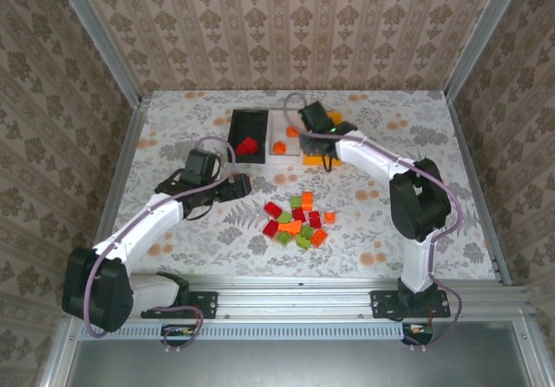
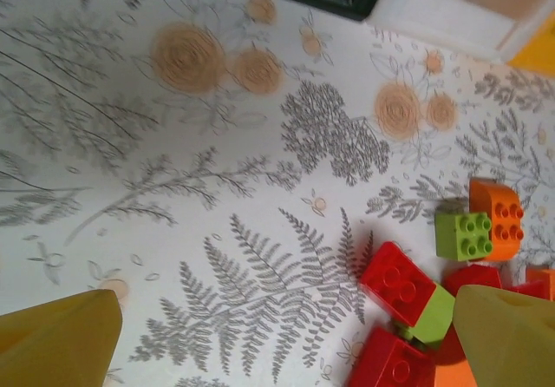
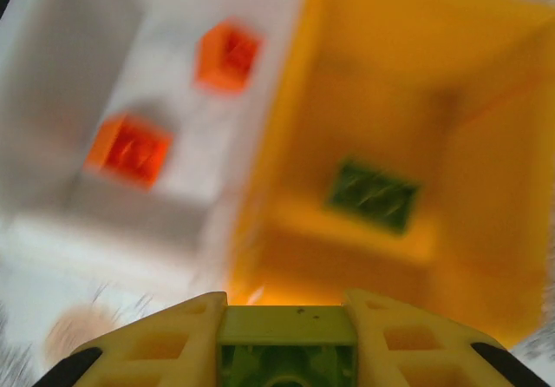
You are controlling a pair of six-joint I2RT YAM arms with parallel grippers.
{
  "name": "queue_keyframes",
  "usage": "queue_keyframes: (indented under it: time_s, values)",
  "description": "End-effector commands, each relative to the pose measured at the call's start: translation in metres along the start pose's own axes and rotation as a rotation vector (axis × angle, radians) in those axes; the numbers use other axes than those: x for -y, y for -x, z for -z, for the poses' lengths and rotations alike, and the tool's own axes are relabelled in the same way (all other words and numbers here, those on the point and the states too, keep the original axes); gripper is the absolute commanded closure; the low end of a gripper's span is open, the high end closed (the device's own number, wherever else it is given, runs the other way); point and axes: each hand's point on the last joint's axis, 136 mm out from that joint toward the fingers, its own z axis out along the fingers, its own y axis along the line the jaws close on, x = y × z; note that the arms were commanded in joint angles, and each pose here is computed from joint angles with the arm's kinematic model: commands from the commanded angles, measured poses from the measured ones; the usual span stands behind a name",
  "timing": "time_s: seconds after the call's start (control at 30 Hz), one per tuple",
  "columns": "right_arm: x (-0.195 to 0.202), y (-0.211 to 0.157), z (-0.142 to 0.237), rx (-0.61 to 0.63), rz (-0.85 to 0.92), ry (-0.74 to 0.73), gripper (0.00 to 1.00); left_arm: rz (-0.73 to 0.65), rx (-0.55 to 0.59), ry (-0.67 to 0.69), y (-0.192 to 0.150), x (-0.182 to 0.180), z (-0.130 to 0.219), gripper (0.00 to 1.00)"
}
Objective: Sort the legos into containers by color
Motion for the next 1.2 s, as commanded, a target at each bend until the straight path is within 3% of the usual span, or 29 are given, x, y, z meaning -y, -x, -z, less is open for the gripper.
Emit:
queue_keyframes:
  time_s: [0.0,0.23,0.4,0.6,0.73,0.93,1.17]
  values:
    - [0.020,-0.007,-0.021,-0.076,0.028,-0.048,0.68,-0.010,-0.067,-0.047,-0.021,0.020,-0.017,0.00]
    - [0.033,-0.002,-0.050,-0.131,0.025,-0.059,0.65,-0.038,-0.157,-0.027,-0.050,0.043,-0.045,0.00]
    - [0.031,0.003,-0.051,-0.131,0.023,-0.050,0.51,0.002,-0.192,-0.020,-0.056,0.053,-0.061,0.02]
    - [0.033,0.016,-0.025,-0.072,0.008,-0.047,0.44,0.027,-0.213,0.038,-0.055,0.066,-0.075,0.10]
    - [0.030,0.010,-0.001,-0.038,0.004,-0.029,0.43,0.047,-0.222,0.115,-0.059,0.062,-0.082,0.16]
    - [0.029,-0.004,0.031,0.020,-0.027,-0.005,0.42,0.102,-0.249,0.122,-0.066,0.064,-0.096,0.25]
    - [0.036,-0.019,0.057,0.055,-0.064,0.008,0.41,0.151,-0.257,0.144,-0.072,0.062,-0.097,0.24]
